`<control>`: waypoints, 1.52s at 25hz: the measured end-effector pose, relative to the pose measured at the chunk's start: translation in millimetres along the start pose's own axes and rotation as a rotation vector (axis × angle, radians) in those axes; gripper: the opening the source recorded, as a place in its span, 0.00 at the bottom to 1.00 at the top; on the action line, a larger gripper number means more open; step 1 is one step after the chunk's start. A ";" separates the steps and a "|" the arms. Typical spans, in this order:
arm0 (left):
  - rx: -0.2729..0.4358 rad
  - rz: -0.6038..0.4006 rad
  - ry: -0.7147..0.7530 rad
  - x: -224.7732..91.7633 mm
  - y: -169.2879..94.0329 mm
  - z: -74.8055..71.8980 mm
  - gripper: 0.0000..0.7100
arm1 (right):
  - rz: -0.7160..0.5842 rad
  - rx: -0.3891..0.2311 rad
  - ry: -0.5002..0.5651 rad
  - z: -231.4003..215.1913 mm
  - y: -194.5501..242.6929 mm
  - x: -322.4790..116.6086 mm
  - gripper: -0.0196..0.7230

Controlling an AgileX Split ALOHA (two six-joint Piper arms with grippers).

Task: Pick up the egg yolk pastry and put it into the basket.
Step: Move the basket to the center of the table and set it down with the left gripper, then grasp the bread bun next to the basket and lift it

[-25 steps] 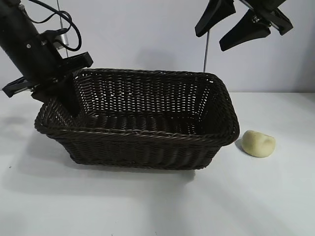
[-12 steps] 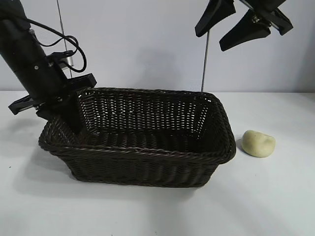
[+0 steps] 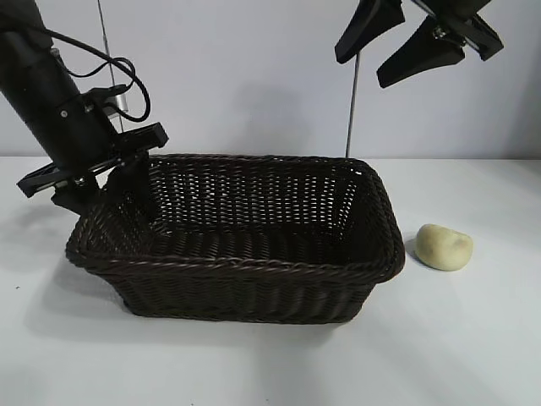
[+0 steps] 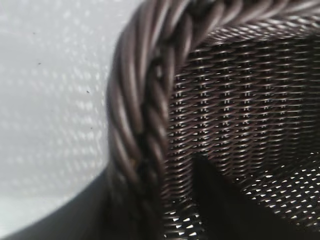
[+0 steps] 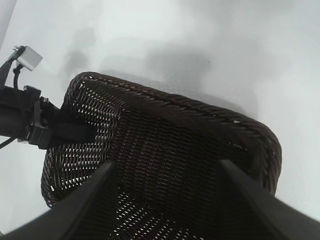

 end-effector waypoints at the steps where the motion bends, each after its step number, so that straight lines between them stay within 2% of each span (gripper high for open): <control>1: 0.002 -0.006 0.006 0.2 -4.2 -1.4 0.72 | 0.000 0.000 0.000 0.0 0.0 0.0 0.60; 19: -0.006 -0.140 0.057 4.7 -71.7 -30.0 0.73 | 0.001 0.000 0.000 0.0 0.0 -0.1 0.60; 26: -0.180 -0.176 0.008 8.9 -77.6 -53.3 0.72 | 0.002 0.001 0.000 0.1 0.0 -0.2 0.60; 38: -0.241 -0.125 -0.011 1.6 -75.9 -60.0 0.72 | 0.002 0.001 0.000 0.1 0.0 -0.2 0.60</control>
Point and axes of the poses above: a point on each arm's last joint axis where the gripper is mounted, y pointing out along that axis toward the gripper, z along the wrist's bending axis when the last joint is at zero, x = y × z, the point moved 4 cm from there along y, pointing out along that axis toward the gripper, and after that the axes turned 1 degree about y, right-handed, at the moved point
